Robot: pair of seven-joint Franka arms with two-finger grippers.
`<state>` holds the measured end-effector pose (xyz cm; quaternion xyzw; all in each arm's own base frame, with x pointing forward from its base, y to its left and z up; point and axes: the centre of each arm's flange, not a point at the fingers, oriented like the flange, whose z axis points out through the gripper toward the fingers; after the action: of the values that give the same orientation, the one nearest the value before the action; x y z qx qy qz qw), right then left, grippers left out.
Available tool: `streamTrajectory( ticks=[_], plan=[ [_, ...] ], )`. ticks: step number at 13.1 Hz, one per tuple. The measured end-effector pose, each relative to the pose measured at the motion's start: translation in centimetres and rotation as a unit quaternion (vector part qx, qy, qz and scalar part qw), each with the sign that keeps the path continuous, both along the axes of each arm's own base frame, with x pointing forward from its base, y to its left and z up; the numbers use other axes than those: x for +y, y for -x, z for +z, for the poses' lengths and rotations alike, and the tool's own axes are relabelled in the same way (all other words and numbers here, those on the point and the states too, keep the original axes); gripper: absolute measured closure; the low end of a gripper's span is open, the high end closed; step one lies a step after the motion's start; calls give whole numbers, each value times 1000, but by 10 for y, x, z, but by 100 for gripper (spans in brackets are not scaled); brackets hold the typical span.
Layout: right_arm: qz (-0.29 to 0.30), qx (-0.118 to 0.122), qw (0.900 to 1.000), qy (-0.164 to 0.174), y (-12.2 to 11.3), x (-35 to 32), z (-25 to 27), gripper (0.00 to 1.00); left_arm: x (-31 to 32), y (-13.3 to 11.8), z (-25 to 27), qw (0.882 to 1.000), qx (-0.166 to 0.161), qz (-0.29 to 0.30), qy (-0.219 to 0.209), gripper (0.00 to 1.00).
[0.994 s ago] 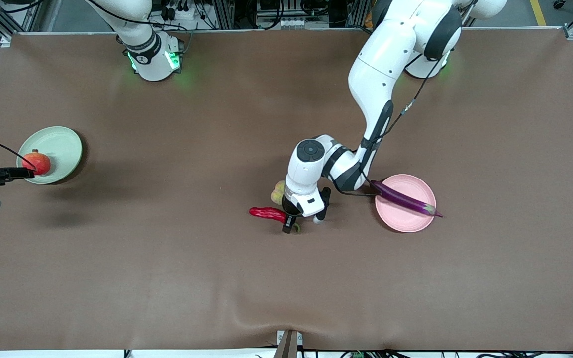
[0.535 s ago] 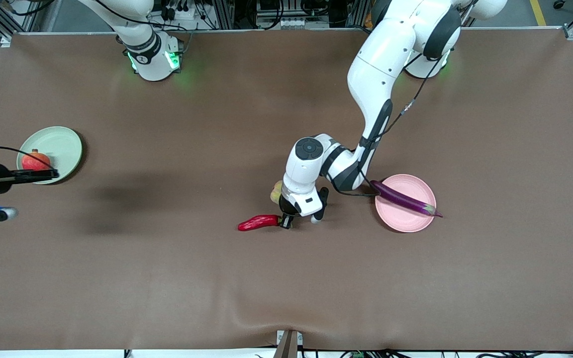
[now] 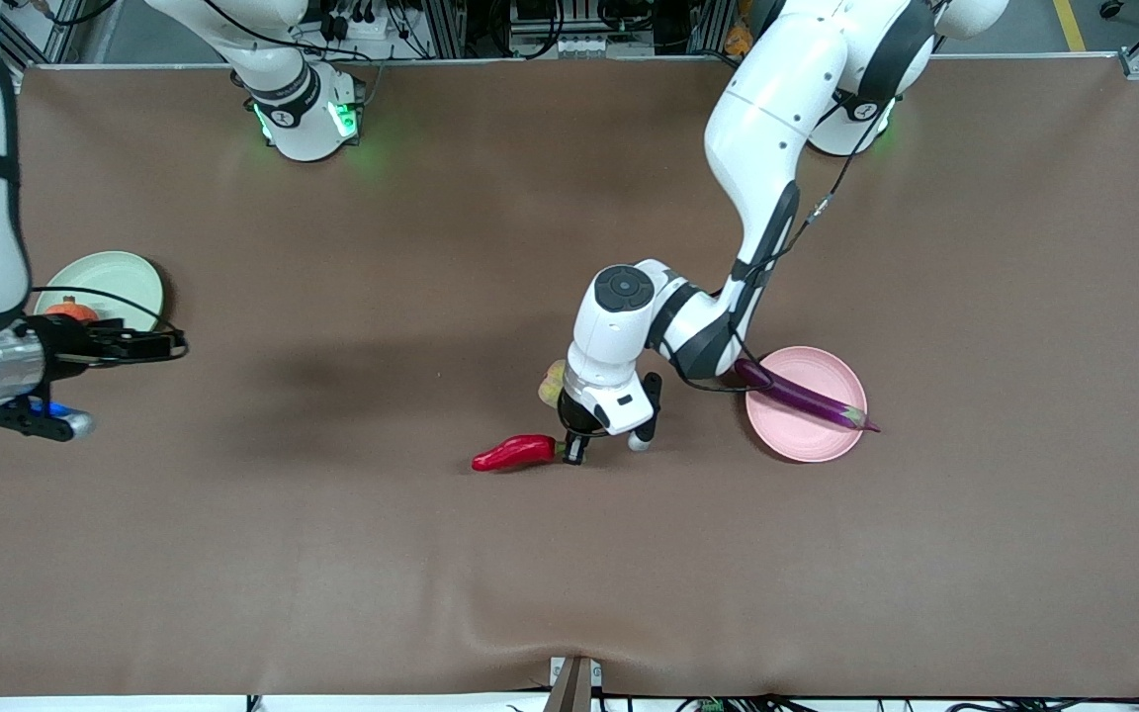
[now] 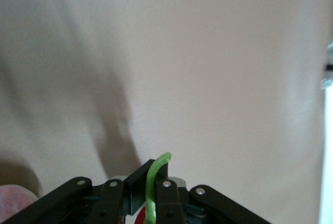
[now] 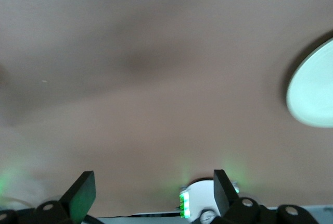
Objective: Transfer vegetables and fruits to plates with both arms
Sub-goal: 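Grasp and lift the chili with the left gripper while the right gripper withdraws, then place the chili on the pink plate while the right gripper grasps the peach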
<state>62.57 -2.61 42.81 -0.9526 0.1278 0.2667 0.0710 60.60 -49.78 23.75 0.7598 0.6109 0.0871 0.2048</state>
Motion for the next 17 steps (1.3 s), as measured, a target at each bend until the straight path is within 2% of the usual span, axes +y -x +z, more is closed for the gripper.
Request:
streamTrajectory(
  ticks=[3, 4, 6, 7, 9, 12, 14, 17],
  plan=[
    [-49, 24, 998, 18, 2, 70, 4, 0, 27, -20, 50, 1000, 10, 27, -9, 94],
    [-64, 31, 997, 31, 4, 96, 2, 0, 36, -24, 63, 999, 21, 36, -19, 94],
    [-100, 32, 992, 68, 9, 160, -7, 0, 61, -34, 85, 998, 37, 41, -39, 94],
    [-115, 28, 990, 82, 15, 195, -15, 0, 77, -39, 93, 997, 42, 33, -51, 94],
    [-150, 18, 985, 89, 26, 255, -35, 0, 103, -39, 103, 996, 56, 9, -76, 94],
    [-225, -17, 970, 93, 38, 329, -52, 0, 141, -23, 104, 989, 83, -41, -113, 94],
    [-276, -40, 957, 79, 43, 375, -59, 0, 183, -18, 99, 981, 110, -76, -141, 94],
    [-343, -56, 935, 73, 54, 429, -89, 0, 259, -20, 100, 959, 182, -132, -174, 94]
  ],
)
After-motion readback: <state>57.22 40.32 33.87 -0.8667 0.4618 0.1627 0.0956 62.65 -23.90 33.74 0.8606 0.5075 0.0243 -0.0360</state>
